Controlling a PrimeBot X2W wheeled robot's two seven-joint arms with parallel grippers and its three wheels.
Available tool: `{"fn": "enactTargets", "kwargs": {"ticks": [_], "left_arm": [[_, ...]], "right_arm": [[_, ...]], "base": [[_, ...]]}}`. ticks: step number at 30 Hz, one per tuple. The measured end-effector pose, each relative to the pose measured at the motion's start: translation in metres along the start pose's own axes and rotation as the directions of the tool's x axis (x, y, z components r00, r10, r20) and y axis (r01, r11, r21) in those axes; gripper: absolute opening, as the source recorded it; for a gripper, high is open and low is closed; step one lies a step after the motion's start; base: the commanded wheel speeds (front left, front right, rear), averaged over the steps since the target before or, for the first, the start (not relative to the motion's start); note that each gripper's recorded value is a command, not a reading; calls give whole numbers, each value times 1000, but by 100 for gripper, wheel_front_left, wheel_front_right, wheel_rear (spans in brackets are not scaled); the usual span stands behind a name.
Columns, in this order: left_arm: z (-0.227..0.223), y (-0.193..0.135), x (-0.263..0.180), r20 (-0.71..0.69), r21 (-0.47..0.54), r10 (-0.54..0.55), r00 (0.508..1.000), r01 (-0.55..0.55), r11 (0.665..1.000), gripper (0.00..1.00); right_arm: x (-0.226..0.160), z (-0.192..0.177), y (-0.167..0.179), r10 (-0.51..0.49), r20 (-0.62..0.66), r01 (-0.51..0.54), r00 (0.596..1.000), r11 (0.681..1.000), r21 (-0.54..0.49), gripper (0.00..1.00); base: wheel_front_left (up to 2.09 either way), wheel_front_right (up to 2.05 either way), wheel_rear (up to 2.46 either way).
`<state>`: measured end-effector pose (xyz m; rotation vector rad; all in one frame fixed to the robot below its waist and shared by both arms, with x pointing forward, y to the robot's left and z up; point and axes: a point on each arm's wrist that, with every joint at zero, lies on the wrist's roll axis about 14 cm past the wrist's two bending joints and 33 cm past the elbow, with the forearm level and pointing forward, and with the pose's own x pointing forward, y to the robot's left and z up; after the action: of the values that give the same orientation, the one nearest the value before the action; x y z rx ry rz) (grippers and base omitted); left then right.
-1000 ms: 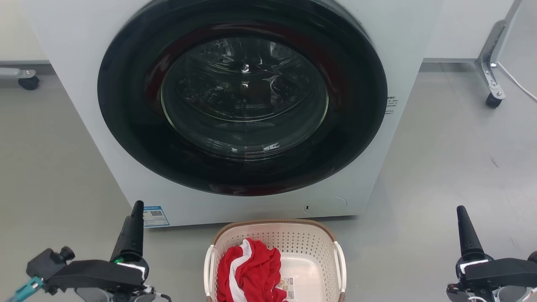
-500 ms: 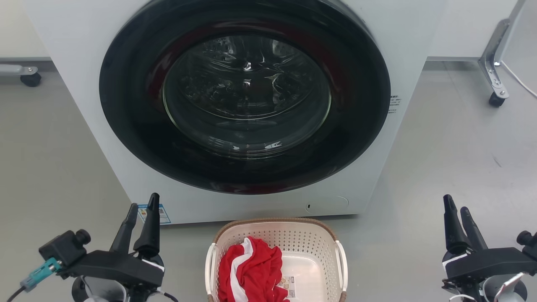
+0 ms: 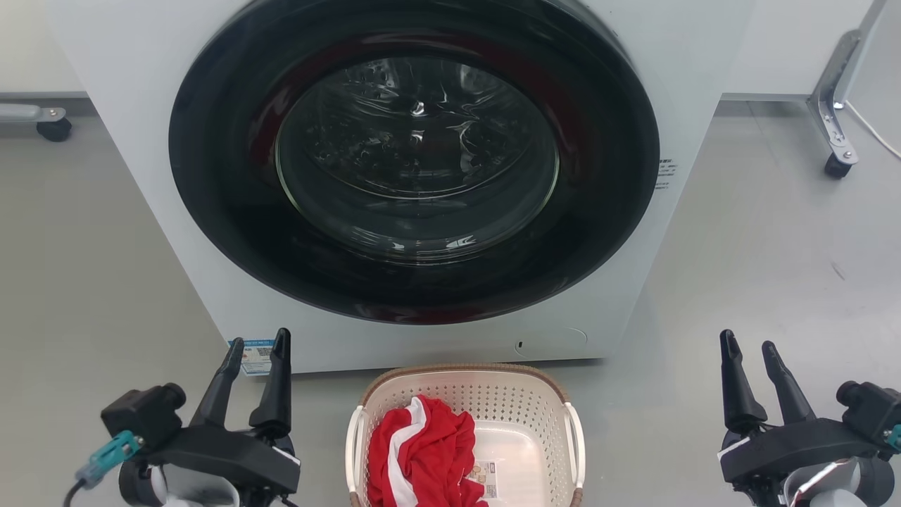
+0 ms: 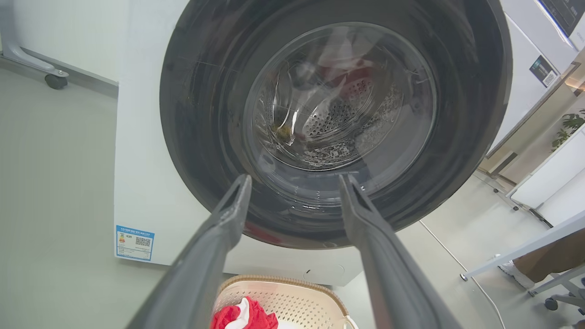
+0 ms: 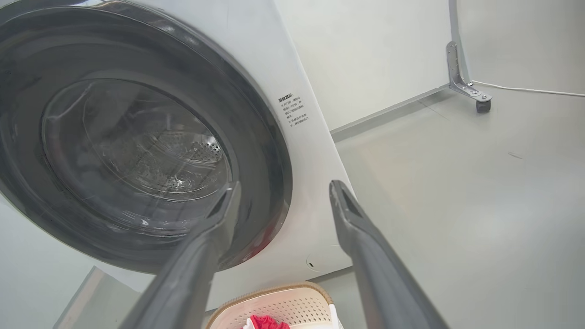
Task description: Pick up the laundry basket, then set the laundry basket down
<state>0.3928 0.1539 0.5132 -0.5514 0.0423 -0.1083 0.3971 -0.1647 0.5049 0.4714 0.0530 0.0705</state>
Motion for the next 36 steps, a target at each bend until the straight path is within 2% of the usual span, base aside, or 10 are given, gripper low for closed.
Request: {"fn": "enactTargets", "kwargs": {"ticks": [10,17,29,36], "left_arm": [[-6,-5,-2,1,134,-17,1000,17,991,100],[-8,-8,-2,12,208,-27,1000,24,978,100],[-13,-11,-5,16,342,-40,999,32,939,100],[-17,-16,-7,19,423,-61,998,47,905,100]], "right_arm": [[-1,-2,6,30,11,-27,999,986,-166,100],[-1,-3,11,52,21,-45,998,961,-271,100],[-2,-3,20,93,48,-65,995,909,-412,100],[-3,-3,24,112,66,-69,991,883,-465,100]], "base": [[0,0,0],[0,0,0],[0,0,0],[0,0,0]]}}
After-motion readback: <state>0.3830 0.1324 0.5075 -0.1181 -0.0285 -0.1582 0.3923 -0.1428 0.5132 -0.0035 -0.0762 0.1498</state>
